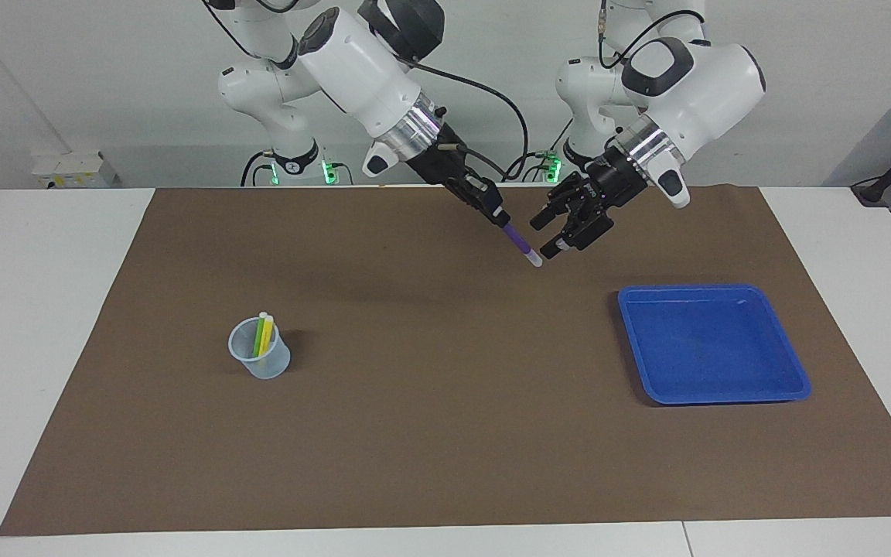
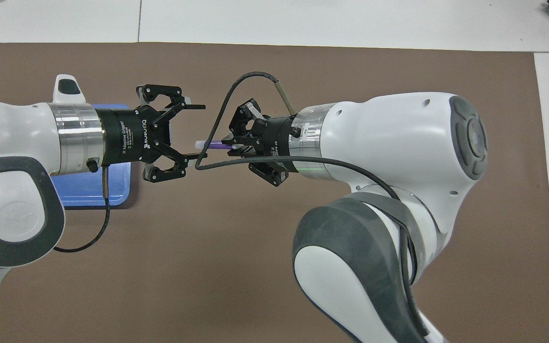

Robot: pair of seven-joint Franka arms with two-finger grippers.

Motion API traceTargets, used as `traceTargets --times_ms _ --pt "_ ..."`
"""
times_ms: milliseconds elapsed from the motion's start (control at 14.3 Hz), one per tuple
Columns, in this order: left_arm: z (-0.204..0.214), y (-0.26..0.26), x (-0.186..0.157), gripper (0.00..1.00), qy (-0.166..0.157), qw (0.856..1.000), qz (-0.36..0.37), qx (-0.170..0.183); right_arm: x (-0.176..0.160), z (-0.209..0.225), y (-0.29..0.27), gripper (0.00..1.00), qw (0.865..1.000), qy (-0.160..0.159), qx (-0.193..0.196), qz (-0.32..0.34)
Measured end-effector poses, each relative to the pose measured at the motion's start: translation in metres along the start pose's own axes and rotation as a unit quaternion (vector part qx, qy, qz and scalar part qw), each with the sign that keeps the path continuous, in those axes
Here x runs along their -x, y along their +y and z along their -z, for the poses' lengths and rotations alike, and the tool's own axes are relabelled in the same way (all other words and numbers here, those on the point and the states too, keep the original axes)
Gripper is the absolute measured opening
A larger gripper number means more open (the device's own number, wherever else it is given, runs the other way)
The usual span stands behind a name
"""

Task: Right arm passes pens to left for tray arrangement
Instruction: 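Bring the pen to the left gripper and close the left gripper on it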

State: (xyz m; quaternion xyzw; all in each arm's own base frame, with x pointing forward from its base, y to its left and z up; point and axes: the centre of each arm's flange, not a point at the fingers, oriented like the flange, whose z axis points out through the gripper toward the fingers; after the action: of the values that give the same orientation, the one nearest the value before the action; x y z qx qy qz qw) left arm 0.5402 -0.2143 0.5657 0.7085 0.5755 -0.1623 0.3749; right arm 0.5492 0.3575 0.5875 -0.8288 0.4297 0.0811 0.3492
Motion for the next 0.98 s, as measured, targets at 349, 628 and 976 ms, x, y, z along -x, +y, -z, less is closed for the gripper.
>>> traceTargets --times_ms 349,628,976 --pt "-0.010 -0.005 -0.011 0.73 0.010 1.000 0.009 0.006 0.002 -0.002 0.000 0.18 1.000 -0.001 0.001 0.001" --pt "-0.012 -0.007 -0.015 0.73 0.014 1.000 0.012 0.009 0.001 -0.003 0.001 0.18 1.000 -0.001 0.002 0.000" --pt "-0.015 -0.009 -0.018 0.59 0.015 1.000 0.015 0.007 -0.003 -0.005 0.001 0.18 1.000 0.001 0.003 -0.002"
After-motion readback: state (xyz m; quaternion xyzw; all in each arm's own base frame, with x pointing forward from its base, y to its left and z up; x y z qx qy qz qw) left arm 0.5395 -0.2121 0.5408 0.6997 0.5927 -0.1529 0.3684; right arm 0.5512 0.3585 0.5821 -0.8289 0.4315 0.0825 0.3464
